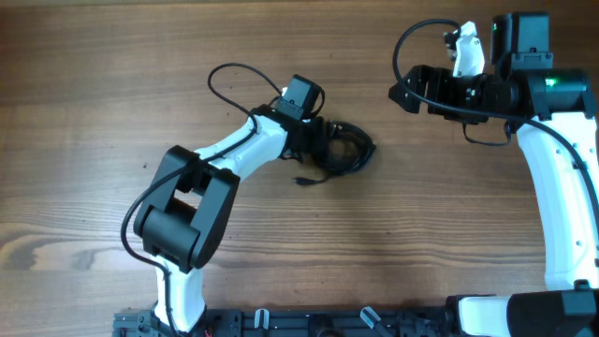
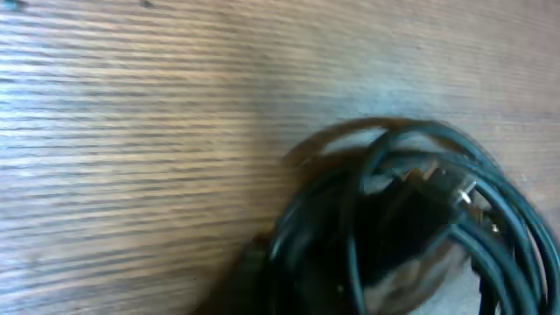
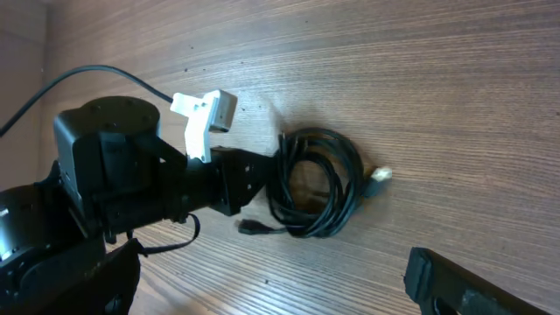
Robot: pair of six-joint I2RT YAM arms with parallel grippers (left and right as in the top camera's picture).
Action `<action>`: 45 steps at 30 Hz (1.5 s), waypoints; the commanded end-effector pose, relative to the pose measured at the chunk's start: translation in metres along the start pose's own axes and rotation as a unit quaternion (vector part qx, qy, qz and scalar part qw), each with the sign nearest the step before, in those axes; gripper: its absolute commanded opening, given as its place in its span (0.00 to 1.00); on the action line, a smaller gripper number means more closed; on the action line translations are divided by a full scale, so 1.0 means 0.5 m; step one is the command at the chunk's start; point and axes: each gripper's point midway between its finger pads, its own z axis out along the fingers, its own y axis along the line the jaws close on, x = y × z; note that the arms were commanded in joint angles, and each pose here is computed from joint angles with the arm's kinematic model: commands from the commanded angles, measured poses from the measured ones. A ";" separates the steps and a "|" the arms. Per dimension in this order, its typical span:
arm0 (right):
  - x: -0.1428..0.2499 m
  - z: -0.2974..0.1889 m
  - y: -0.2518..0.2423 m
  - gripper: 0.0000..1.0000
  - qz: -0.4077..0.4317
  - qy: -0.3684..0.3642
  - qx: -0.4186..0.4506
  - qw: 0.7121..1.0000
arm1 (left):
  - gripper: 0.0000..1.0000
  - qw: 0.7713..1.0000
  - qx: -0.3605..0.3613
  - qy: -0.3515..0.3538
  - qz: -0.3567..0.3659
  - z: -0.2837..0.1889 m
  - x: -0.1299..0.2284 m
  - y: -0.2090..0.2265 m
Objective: Untangle cables
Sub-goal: 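Grasp the black cable coil with the left gripper and lift it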
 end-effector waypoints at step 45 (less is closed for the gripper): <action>0.079 0.290 0.097 0.80 0.026 0.140 -0.058 0.988 | 0.04 0.741 0.470 0.188 -0.442 -0.566 -0.228 -0.104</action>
